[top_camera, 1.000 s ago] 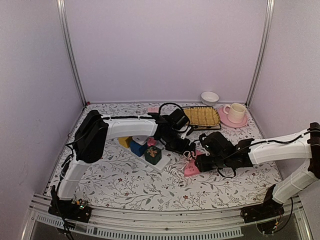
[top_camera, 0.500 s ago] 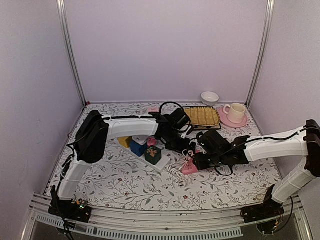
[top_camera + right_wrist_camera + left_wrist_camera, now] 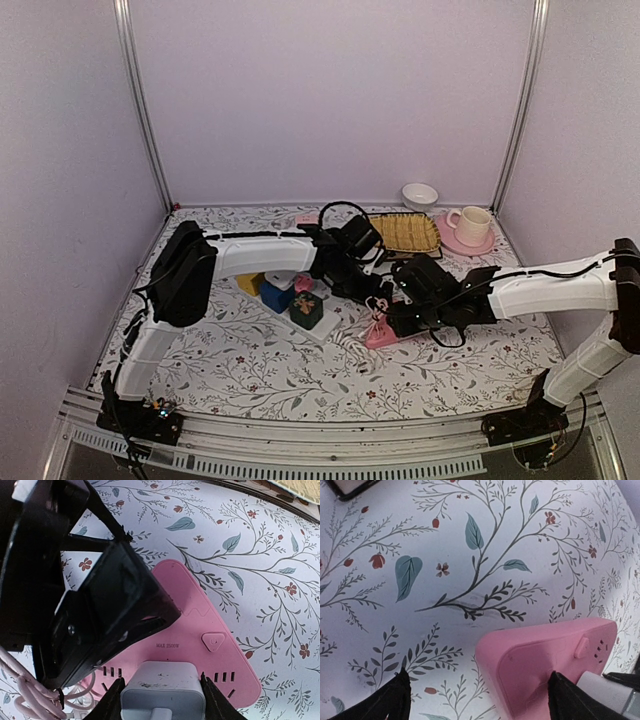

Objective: Pull the plug off the socket

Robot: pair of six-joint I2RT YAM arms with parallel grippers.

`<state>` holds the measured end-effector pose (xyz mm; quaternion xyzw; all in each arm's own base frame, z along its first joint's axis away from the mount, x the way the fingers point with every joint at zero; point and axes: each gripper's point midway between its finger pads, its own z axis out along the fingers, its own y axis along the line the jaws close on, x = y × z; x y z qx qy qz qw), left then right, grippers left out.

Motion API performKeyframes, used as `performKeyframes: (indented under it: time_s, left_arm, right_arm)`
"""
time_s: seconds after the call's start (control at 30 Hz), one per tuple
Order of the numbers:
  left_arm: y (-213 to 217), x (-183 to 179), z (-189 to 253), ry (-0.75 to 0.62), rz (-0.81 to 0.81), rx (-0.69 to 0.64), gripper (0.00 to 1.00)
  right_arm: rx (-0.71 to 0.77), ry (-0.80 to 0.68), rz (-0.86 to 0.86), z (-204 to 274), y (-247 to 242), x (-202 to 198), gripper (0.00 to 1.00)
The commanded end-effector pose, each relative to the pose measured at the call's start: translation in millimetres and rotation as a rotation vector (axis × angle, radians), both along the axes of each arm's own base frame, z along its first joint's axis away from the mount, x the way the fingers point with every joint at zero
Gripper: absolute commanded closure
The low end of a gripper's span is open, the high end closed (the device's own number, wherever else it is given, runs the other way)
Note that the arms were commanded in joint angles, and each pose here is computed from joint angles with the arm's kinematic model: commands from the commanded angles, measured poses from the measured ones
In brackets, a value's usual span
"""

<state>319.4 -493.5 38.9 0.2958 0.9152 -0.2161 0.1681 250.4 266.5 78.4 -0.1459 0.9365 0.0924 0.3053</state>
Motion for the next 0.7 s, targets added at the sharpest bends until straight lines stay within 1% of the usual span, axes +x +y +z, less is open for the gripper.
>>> performKeyframes:
  time_s: [0.0, 0.23, 0.5, 0.67]
  left_arm:
    - [48, -22, -71, 0.051, 0.003, 0.265, 0.05]
    - [50, -28, -79, 0.056, -0.001, 0.278, 0.05]
    - [52, -33, -87, 0.063, -0.009, 0.292, 0.05]
    - [55, -34, -91, 0.068, -0.005, 0.300, 0.05]
  right_arm:
    - [0.139, -0.130, -0.006, 56, 29, 21, 0.68]
    - [0.147, -0.070, -0.001, 48, 32, 23, 0.68]
    - [0.112, 0.034, -0.023, 19, 26, 24, 0.68]
    - [0.118, 0.020, -0.026, 27, 29, 29, 0.69]
